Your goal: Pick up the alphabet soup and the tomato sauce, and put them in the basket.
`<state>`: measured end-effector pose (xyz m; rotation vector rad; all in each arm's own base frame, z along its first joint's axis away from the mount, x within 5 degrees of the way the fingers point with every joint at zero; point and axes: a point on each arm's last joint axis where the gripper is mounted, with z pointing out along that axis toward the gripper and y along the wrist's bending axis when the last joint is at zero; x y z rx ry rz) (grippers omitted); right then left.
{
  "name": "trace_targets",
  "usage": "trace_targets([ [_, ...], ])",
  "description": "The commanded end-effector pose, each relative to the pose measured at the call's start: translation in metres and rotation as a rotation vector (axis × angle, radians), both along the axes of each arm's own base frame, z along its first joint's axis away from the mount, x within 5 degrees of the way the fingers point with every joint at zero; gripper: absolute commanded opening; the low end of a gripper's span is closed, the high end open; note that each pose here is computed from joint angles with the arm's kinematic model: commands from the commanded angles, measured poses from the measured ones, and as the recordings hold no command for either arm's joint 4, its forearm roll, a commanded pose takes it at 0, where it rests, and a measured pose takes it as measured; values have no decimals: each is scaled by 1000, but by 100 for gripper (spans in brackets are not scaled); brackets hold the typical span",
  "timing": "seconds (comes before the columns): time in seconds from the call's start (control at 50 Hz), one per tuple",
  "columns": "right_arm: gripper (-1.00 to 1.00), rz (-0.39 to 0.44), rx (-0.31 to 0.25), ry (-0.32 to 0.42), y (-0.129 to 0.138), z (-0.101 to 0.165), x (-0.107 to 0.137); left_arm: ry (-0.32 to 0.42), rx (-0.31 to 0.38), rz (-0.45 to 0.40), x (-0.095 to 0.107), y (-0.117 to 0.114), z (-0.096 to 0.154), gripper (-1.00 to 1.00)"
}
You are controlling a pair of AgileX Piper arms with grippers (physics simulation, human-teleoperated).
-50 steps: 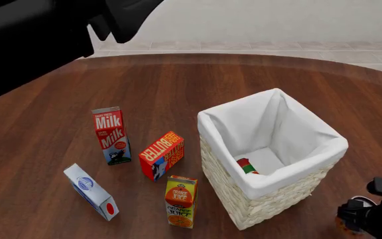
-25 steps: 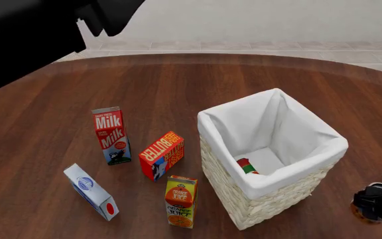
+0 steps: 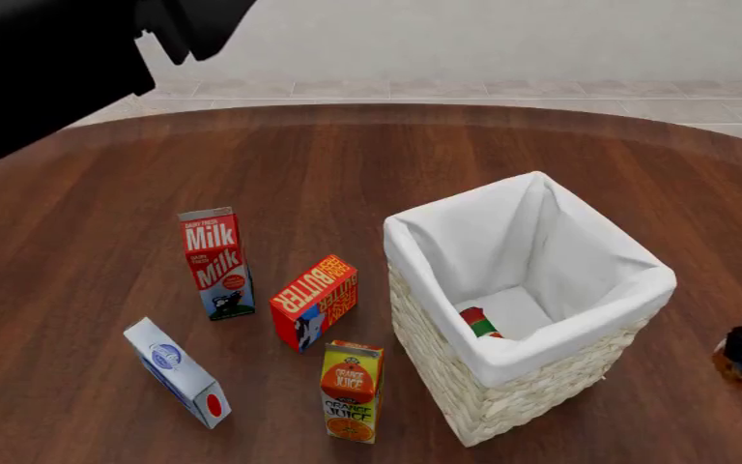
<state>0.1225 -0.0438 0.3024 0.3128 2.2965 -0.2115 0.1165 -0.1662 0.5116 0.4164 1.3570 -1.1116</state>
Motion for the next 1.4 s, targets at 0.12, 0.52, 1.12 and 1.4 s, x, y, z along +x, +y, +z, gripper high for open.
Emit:
trace_targets([
  [0.12,-100,-5,-40,-71,-6,42,11,-4,-2,-1,-1,1,2,100],
  [0.52,-100,7,-73,-122,-9,72,20,-9,-1,-1,-1,1,5,100],
  [1.12,-100,160,-116,-225,13,110,18,-18,-14,13,-3,9,9,100],
  [1.4,-100,282,-99,-266,33,114,4,-18,-20,22,-3,11,7,100],
])
